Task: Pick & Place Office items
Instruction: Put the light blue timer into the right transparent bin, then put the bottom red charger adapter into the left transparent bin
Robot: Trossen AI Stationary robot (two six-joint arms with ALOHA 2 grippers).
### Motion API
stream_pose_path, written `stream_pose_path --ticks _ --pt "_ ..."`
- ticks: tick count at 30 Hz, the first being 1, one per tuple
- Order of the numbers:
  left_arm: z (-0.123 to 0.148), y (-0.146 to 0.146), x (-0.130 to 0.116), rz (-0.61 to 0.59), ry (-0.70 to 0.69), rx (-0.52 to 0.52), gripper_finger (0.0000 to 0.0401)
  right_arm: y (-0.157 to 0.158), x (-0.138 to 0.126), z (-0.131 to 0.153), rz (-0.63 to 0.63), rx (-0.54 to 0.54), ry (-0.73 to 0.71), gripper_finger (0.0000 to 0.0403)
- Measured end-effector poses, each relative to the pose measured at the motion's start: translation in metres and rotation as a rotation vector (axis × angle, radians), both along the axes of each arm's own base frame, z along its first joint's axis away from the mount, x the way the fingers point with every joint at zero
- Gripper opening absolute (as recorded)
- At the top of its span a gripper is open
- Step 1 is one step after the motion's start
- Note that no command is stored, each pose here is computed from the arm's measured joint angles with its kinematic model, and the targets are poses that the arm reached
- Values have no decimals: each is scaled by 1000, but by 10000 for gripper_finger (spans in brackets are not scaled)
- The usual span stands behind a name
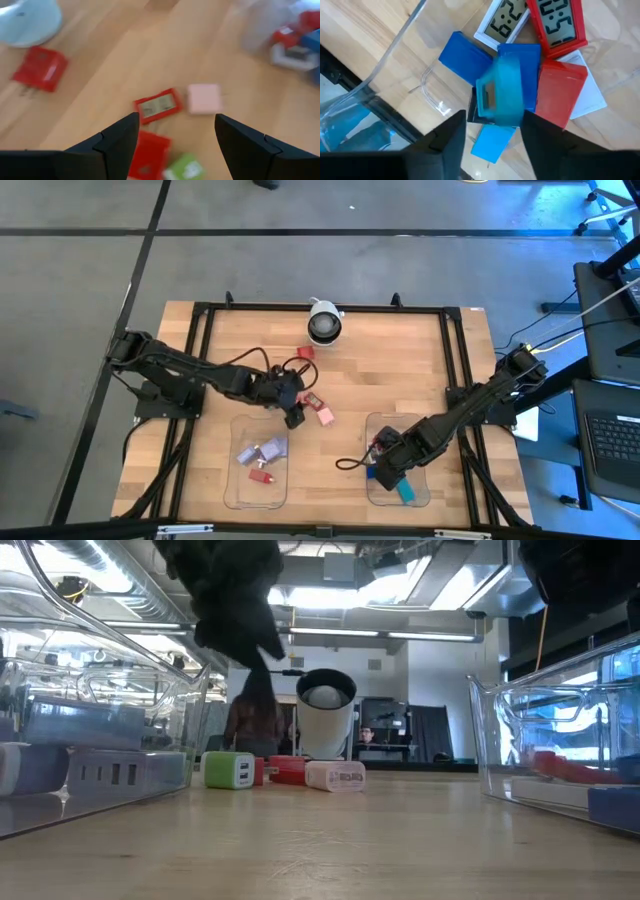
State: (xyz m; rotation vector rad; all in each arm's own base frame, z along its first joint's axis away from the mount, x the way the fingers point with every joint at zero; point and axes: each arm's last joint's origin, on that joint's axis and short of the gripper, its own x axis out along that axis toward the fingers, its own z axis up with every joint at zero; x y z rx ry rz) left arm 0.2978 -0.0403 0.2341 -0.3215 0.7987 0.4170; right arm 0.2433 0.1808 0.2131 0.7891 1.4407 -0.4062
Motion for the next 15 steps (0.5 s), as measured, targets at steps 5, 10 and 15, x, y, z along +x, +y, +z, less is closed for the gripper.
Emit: stream_pose_path --ticks 5,10,15 --pt "-5 23 -3 35 85 -47 256 -1 -1 16 -21 28 -38 226" --pt "-7 50 -5 92 113 -111 256 -6 -5 43 -63 9 -109 246" --pt "-8 62 -5 -47 145 -153 256 -11 -8 68 -86 -14 -189 248"
